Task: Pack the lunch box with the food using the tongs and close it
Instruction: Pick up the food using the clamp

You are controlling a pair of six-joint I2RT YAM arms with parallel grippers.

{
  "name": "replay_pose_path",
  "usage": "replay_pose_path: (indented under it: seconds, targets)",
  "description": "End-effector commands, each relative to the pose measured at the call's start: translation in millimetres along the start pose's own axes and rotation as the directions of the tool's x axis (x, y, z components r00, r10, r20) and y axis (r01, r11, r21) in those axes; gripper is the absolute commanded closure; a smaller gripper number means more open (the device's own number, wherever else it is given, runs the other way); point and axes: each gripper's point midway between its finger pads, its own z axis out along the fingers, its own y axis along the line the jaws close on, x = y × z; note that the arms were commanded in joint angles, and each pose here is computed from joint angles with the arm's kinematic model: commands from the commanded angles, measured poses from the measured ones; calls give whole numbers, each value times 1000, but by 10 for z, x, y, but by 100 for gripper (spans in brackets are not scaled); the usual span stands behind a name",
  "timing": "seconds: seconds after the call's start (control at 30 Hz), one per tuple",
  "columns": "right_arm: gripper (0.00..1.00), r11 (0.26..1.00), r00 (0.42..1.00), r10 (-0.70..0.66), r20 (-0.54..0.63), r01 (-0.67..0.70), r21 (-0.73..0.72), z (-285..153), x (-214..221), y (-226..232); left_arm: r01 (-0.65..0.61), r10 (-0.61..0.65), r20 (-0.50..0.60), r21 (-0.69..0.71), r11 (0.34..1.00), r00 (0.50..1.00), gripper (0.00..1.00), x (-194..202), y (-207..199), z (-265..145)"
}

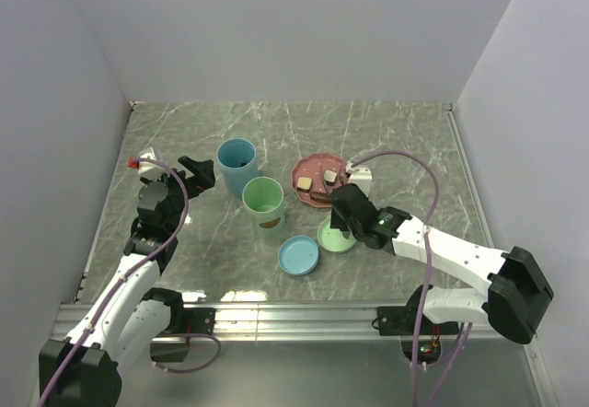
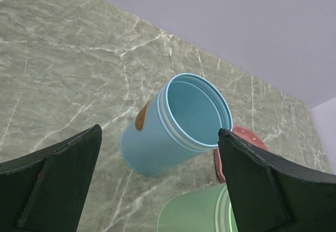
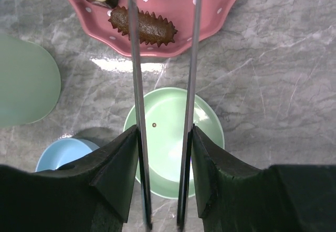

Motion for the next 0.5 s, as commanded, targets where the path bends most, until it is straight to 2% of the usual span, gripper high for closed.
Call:
replay_pose_path:
  seconds: [0.0,0.47]
  targets:
    - [50,999,996,52,73,-53,9,-87,-177,-61,11,-12,24,44,999,1000,1,-59,-93,14]
    - [50,1000,1000,20,17,-20,22,67,-60,10,12,-13,28,45,999,1000,1,-77,-98,-5]
